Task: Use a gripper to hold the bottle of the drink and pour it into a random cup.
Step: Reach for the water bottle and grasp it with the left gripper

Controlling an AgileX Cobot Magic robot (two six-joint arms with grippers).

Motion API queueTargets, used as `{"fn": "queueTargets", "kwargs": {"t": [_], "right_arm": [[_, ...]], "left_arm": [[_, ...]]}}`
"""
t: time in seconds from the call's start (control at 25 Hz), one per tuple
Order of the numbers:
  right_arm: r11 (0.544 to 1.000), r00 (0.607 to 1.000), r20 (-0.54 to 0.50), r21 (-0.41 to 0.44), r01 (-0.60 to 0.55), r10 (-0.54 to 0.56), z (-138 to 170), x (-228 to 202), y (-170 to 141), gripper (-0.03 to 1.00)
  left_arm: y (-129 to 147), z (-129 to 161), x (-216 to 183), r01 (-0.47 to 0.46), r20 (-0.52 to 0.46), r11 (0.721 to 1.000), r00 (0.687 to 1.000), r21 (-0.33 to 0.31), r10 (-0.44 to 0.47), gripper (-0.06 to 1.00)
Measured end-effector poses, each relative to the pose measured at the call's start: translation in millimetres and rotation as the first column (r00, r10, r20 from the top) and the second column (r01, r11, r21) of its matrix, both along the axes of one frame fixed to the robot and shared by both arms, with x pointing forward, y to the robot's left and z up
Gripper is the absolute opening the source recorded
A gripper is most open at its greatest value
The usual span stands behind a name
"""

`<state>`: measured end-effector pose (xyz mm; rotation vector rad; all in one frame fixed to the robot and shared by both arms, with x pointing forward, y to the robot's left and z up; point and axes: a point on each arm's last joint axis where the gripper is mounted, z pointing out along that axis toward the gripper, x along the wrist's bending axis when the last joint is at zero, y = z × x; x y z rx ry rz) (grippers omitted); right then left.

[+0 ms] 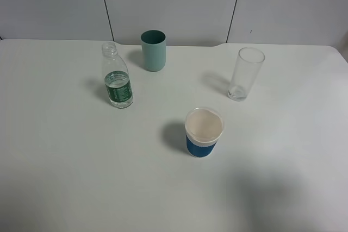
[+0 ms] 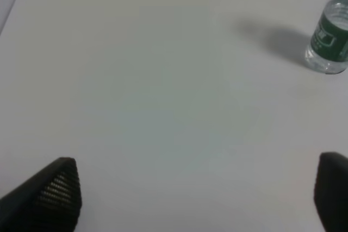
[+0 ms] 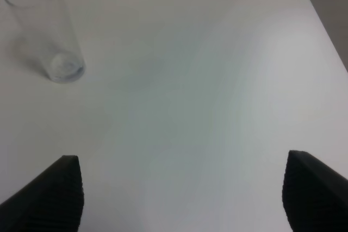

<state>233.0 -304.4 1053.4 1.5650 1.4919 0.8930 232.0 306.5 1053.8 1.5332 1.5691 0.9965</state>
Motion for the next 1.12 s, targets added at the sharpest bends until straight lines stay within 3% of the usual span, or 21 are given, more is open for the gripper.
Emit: {"fn": "queueTargets", "kwargs": {"t": [1.12], "right_arm": [[1.0, 1.0, 0.0, 0.0, 0.0, 0.0, 0.0, 0.0, 0.0, 0.75]], "left_arm": [[0.0, 0.0, 0.0, 0.0, 0.0, 1.0, 1.0, 0.0, 0.0, 0.85]]}}
